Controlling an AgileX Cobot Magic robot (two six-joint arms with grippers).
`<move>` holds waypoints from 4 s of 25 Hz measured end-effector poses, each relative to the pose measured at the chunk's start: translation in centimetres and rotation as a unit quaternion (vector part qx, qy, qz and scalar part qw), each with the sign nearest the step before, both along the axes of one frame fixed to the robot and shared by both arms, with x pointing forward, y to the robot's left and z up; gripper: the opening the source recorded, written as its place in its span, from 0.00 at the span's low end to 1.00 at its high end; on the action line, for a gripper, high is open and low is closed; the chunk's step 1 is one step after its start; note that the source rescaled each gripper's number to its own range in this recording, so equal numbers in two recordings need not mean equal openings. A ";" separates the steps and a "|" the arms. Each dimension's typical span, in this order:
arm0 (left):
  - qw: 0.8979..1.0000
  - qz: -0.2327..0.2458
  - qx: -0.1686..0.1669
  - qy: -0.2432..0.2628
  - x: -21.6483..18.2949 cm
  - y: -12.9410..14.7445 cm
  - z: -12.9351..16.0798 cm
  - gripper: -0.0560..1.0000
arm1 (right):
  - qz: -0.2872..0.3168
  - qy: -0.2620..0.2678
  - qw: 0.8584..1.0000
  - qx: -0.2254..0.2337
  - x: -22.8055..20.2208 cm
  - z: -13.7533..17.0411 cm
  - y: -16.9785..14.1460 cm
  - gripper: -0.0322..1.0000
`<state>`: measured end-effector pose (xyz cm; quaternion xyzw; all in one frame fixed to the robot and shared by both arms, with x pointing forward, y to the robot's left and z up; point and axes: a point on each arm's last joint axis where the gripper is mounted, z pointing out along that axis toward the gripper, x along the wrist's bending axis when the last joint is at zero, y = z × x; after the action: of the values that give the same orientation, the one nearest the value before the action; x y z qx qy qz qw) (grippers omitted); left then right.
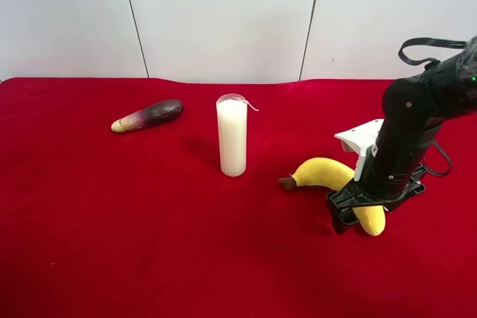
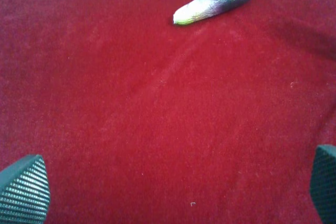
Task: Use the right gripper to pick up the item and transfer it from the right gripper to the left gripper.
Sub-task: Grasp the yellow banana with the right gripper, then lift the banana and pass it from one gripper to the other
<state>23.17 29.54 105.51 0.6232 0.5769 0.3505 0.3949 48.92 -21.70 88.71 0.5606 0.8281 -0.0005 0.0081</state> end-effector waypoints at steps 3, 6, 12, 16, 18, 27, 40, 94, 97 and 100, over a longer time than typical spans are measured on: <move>1.000 0.000 0.000 0.000 0.0 0.0 0.0 1.00 | -0.003 -0.004 1.000 0.001 0.1 -0.1 0.0 0.74; 1.000 0.000 0.000 0.000 0.0 0.0 0.0 1.00 | -0.006 -0.004 1.000 0.000 0.1 -0.1 0.0 0.47; 1.000 0.000 0.000 0.000 0.0 0.0 0.0 1.00 | -0.008 -0.004 1.000 0.000 0.1 -0.1 0.0 0.03; 1.000 0.000 0.000 0.000 0.0 0.0 0.0 1.00 | -0.008 -0.006 1.000 0.000 0.1 0.1 0.0 0.03; 1.000 0.000 0.000 0.000 0.0 0.0 0.0 1.00 | -0.008 -0.008 1.000 0.001 -0.1 0.8 -0.1 0.03; 1.000 0.000 0.000 0.000 0.0 0.0 0.0 1.00 | -0.012 -0.072 0.997 0.021 -1.9 7.4 -0.7 0.03; 0.997 -0.045 0.014 0.065 2.3 -0.6 1.0 1.00 | 0.020 -0.148 0.987 0.063 -6.0 13.9 -1.6 0.03; 0.839 -0.459 0.269 0.118 19.9 -20.0 6.3 1.00 | 0.318 -0.180 0.926 0.098 -2.8 19.5 12.5 0.03; 0.837 -0.464 0.266 0.118 20.4 -20.7 5.7 1.00 | 0.318 -0.180 0.926 0.098 -2.8 19.5 12.5 0.03; 0.839 -0.464 0.263 0.108 20.7 -21.1 5.5 1.00 | 0.318 -0.180 0.926 0.098 -2.8 19.5 12.5 0.03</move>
<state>43.85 8.47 110.98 0.9323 0.1449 0.1950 0.2680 46.09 -9.17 108.18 0.2563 0.9434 0.1841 0.1017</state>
